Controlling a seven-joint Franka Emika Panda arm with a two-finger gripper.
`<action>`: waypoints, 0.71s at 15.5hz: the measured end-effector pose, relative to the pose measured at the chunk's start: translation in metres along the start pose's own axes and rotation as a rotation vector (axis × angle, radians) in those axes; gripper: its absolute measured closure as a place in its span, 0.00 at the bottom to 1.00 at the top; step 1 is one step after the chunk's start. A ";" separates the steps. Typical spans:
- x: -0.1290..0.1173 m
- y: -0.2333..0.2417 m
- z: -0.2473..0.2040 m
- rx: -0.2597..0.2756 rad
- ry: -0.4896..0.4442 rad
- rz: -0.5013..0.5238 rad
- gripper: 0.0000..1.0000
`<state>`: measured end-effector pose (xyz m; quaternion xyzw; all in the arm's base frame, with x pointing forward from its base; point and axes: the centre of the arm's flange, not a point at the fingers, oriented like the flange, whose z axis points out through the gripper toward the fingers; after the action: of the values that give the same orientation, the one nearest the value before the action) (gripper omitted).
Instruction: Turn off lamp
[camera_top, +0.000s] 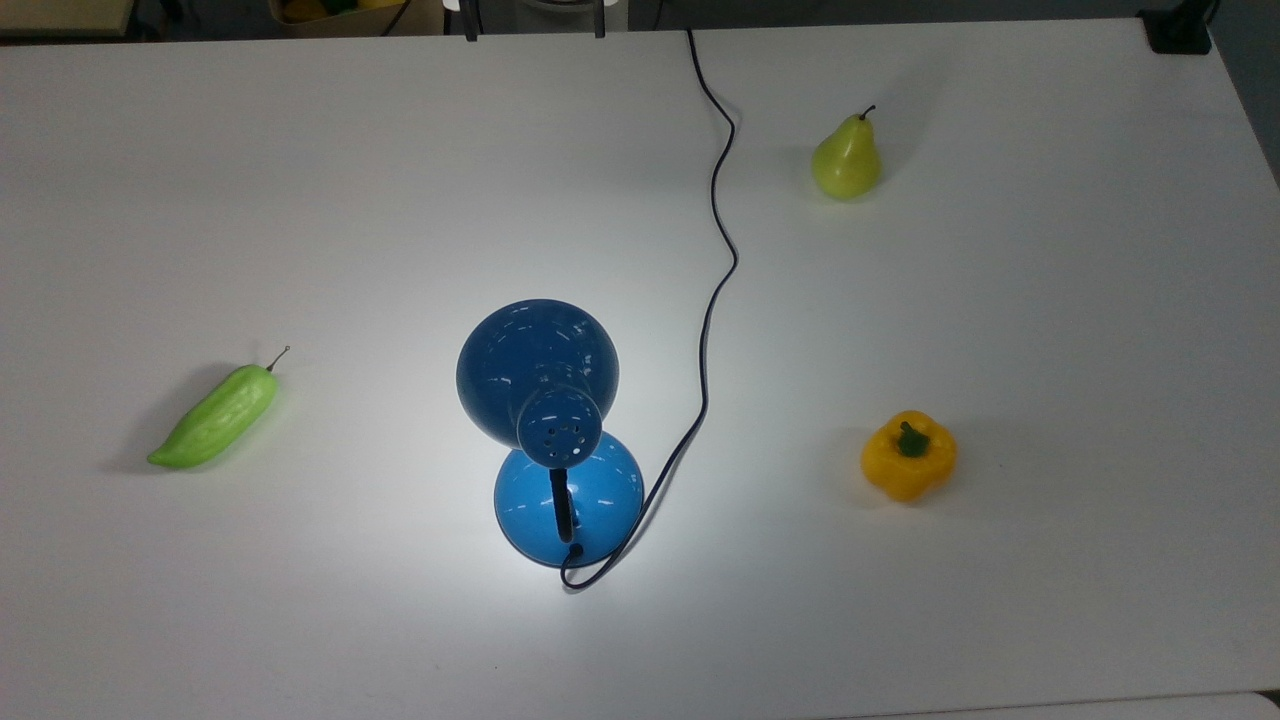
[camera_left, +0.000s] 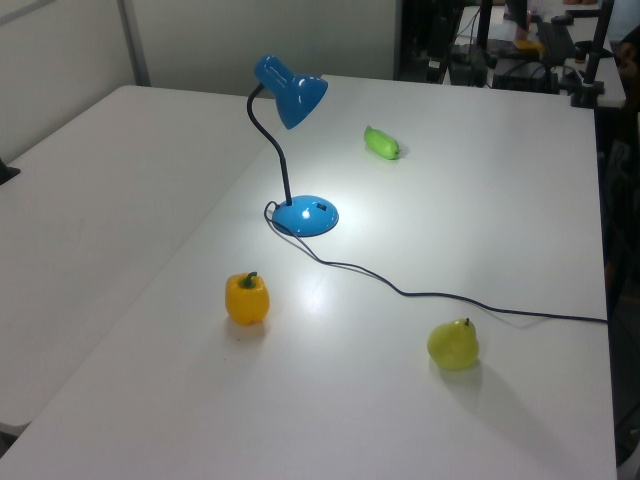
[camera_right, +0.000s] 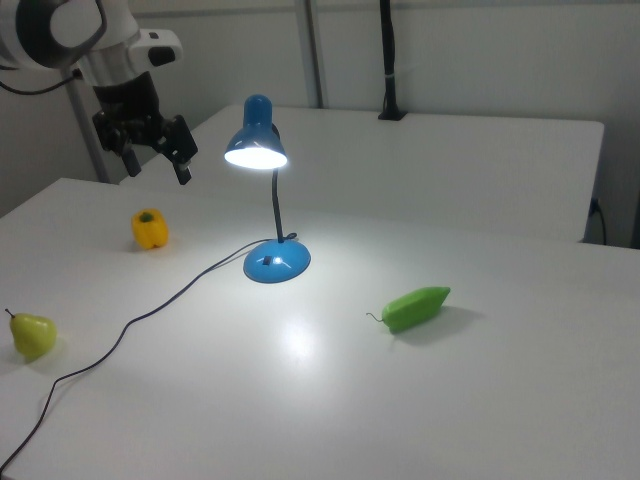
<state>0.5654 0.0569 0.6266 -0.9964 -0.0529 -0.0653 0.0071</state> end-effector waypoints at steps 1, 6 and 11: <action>0.000 0.000 0.000 0.000 0.000 0.000 0.00; 0.000 0.000 0.001 0.000 -0.002 -0.002 0.00; 0.001 0.000 0.002 0.000 -0.004 -0.003 0.00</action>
<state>0.5662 0.0572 0.6244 -0.9965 -0.0547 -0.0633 0.0069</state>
